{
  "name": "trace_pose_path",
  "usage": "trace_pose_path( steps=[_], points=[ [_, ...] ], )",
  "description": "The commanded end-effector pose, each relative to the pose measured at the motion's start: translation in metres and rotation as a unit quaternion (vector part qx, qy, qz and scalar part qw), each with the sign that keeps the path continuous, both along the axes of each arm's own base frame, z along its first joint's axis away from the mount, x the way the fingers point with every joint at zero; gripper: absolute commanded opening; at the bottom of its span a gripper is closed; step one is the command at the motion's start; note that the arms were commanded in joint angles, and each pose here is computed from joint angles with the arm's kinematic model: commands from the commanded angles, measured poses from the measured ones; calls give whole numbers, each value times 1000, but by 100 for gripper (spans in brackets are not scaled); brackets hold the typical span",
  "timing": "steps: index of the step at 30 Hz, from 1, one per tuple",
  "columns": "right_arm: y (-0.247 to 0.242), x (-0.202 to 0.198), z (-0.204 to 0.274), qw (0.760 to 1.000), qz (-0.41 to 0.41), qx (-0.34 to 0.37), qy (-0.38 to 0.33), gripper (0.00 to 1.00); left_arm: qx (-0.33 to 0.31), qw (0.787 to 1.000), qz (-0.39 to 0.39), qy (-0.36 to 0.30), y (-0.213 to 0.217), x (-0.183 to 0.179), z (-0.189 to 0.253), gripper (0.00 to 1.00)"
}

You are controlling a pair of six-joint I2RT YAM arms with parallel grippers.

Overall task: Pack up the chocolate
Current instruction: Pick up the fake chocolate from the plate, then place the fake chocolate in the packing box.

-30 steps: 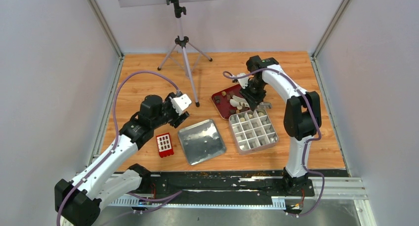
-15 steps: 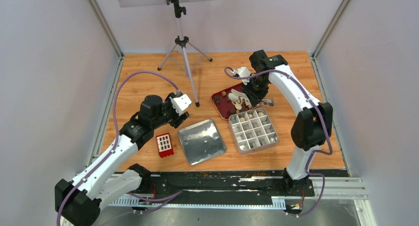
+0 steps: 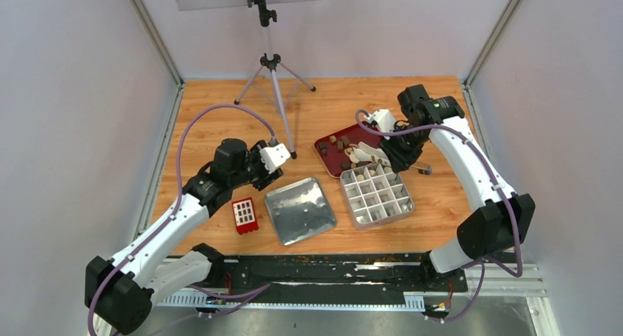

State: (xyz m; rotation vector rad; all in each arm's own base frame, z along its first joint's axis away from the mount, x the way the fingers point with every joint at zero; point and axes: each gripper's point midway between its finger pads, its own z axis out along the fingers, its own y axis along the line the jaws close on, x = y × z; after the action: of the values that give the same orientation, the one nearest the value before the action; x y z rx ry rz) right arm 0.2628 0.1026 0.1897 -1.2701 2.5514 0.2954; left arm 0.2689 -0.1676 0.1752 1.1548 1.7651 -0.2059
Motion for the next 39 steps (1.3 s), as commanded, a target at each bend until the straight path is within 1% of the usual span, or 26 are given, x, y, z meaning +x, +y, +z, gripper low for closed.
trace_pose_path(
  steps=[1, 4, 8, 16, 22, 27, 30, 33, 36, 39],
  points=[
    [-6, -20, 14, 1000, 21, 9, -14, 17, 9, 999, -23, -41, -2, 6, 15, 65],
    [-5, -23, 17, 999, 29, 14, -16, 18, 23, 998, -29, -41, -4, 10, 11, 66],
    [2, -24, 9, 999, 40, 25, 4, 19, 45, 998, -36, -24, -6, 14, 2, 65],
    [22, -10, -5, 997, 53, 41, 39, 20, 51, 998, -20, -16, -7, 26, -1, 65],
    [26, -7, -23, 995, 58, 31, 72, 21, 39, 999, -6, -17, -6, 26, -1, 65],
    [27, -4, -28, 994, 61, 21, 84, 28, 36, 999, 1, -26, -2, 24, -2, 66],
    [26, -6, -29, 994, 65, 15, 91, 34, 36, 999, 2, -29, -1, 22, -2, 66],
    [27, -8, -27, 993, 67, 18, 95, 38, 37, 999, 3, -35, 1, 21, 0, 66],
    [28, -11, -25, 993, 68, 23, 98, 38, 39, 999, 5, -36, 3, 20, -1, 66],
    [28, -11, -21, 994, 63, 25, 90, 35, 36, 999, 5, -36, 3, 19, -2, 66]
  ],
)
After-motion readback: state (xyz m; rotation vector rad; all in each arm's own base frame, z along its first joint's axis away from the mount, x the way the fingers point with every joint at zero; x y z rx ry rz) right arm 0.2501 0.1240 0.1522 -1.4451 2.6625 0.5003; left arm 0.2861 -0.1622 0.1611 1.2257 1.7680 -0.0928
